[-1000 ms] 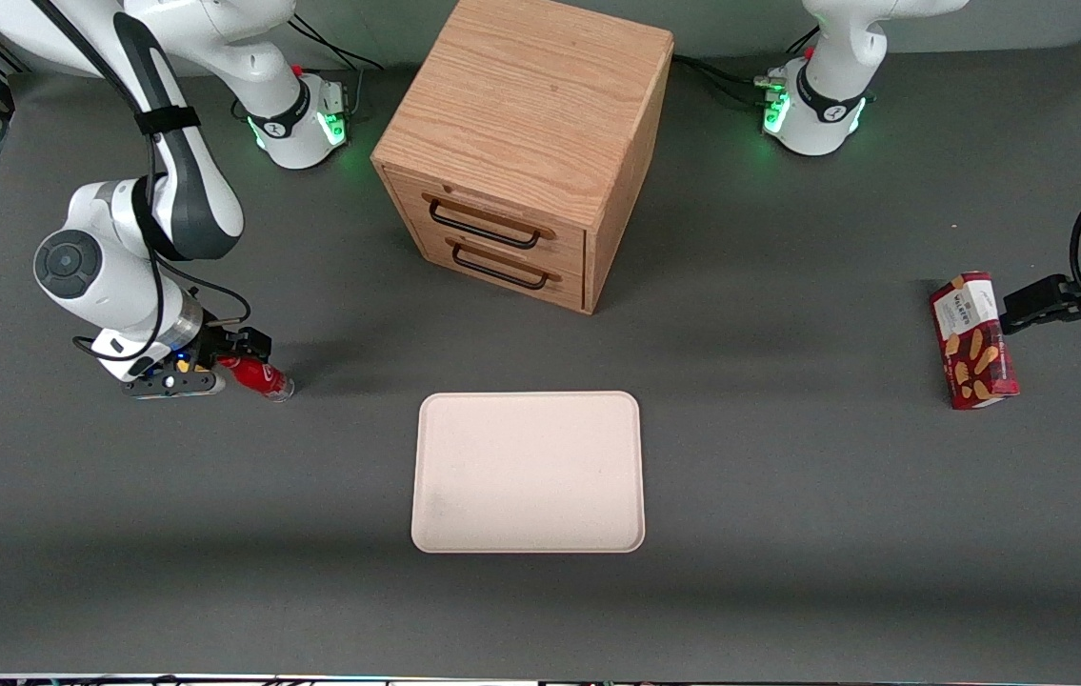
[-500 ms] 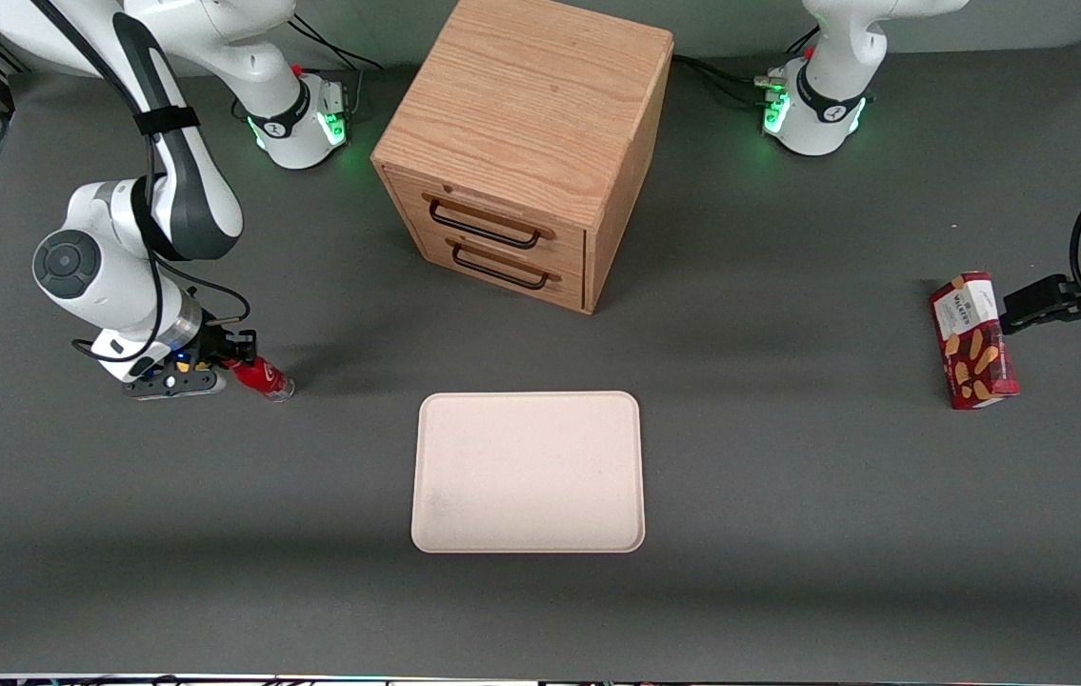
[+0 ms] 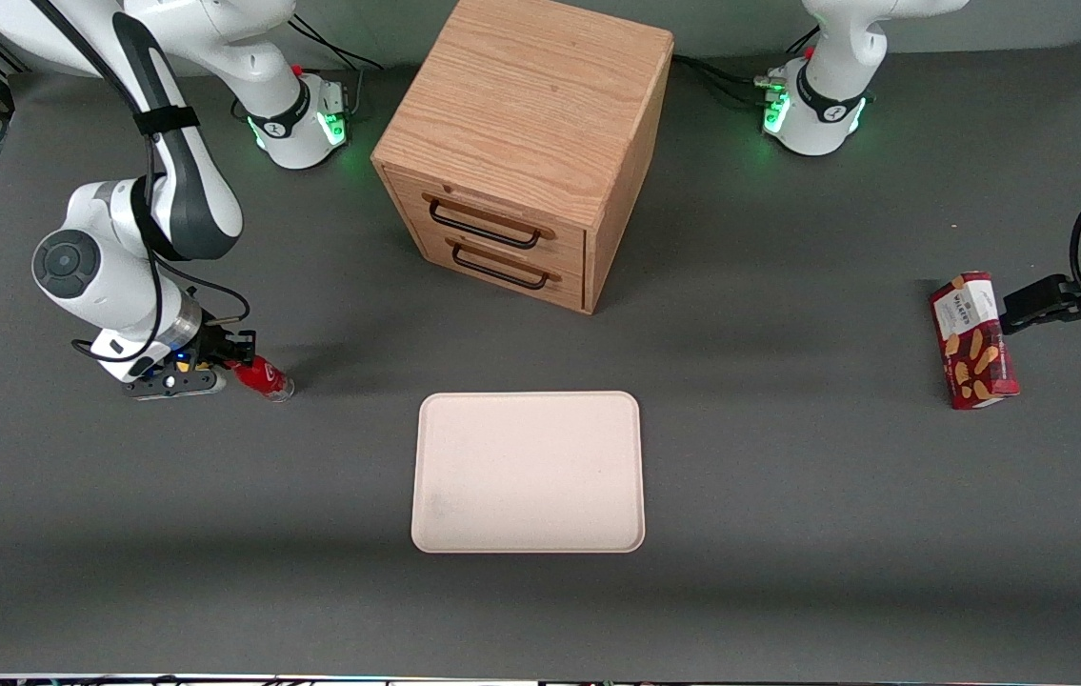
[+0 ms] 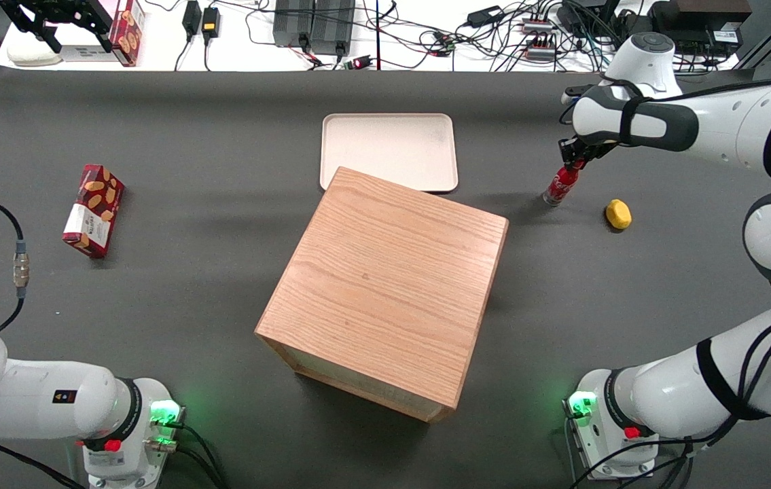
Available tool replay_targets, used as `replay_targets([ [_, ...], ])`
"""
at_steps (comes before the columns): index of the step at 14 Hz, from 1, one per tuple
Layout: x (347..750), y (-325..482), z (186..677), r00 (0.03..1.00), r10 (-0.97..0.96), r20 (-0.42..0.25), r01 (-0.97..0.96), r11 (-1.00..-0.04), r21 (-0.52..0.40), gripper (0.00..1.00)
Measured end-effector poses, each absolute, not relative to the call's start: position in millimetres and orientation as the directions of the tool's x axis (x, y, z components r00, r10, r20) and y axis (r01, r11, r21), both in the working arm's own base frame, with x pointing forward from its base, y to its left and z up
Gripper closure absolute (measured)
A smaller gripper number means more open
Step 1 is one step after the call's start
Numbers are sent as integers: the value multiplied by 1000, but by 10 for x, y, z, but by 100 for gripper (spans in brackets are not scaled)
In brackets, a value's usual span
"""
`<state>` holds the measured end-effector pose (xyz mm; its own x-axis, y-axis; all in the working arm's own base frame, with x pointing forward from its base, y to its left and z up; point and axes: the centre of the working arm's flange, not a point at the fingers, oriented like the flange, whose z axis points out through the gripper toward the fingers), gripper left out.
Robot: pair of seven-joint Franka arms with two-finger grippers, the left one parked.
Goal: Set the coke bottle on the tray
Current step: 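Close the right gripper around the bottle's cap end, then lift the held bottle up off the table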
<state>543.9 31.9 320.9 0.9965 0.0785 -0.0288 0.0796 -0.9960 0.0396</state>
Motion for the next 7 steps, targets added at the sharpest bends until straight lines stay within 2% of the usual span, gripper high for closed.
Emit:
replay_targets([
  [4, 5564, 331, 3434, 996, 83, -16, 83, -996, 40, 68],
  [7, 5813, 347, 4041, 994, 107, -18, 108, -993, 41, 68],
])
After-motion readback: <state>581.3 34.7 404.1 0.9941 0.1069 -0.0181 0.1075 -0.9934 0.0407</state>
